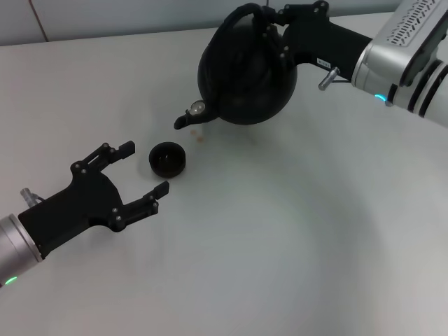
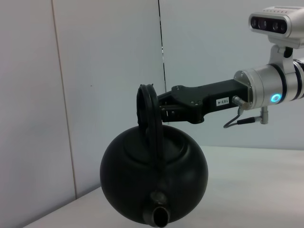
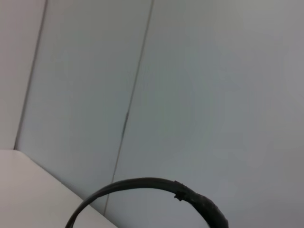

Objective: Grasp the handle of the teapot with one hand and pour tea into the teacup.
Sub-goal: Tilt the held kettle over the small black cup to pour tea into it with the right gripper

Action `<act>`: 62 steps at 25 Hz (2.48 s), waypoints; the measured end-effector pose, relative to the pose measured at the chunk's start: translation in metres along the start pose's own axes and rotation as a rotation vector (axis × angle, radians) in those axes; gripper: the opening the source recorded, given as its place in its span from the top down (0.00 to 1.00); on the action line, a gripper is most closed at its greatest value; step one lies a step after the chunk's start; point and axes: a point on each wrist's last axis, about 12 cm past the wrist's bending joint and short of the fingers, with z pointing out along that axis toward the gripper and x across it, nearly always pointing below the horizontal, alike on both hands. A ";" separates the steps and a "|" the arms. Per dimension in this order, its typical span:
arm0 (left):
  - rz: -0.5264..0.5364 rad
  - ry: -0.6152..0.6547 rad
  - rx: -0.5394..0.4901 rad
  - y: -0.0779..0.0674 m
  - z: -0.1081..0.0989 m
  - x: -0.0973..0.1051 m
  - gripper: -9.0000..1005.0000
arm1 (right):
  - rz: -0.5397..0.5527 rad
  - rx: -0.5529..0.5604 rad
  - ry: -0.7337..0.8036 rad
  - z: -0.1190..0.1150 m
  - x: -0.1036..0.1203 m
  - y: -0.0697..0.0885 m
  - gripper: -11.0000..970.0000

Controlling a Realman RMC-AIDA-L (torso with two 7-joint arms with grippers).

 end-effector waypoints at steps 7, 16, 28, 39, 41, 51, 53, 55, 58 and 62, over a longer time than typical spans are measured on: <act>0.002 -0.001 0.002 0.000 0.001 -0.001 0.14 | -0.033 -0.024 -0.004 0.007 -0.006 0.001 0.86; 0.003 0.009 -0.006 0.002 0.001 0.000 0.14 | -0.100 -0.059 0.026 0.018 -0.010 0.005 0.86; 0.018 0.024 -0.016 0.004 0.002 0.002 0.14 | -0.165 -0.081 0.013 0.025 -0.018 0.006 0.86; 0.022 0.028 -0.017 0.004 0.003 0.002 0.14 | -0.232 -0.102 0.008 0.030 -0.022 0.010 0.86; 0.022 0.027 -0.017 0.004 0.004 0.001 0.14 | -0.252 -0.102 0.006 0.030 -0.022 0.010 0.86; 0.031 0.032 -0.019 0.006 0.005 0.001 0.14 | -0.273 -0.098 -0.002 0.031 -0.024 0.010 0.86; 0.035 0.032 -0.019 0.006 0.005 0.001 0.14 | -0.272 -0.098 -0.002 0.030 -0.024 0.010 0.86; 0.037 0.033 -0.020 0.005 0.005 0.002 0.14 | -0.269 -0.097 0.001 0.030 -0.023 0.010 0.86; 0.036 0.034 -0.021 0.005 0.004 0.002 0.14 | -0.256 -0.095 0.006 0.028 -0.021 0.010 0.86; 0.037 0.035 -0.022 0.005 0.004 0.002 0.14 | -0.214 -0.076 0.012 0.024 -0.015 0.010 0.86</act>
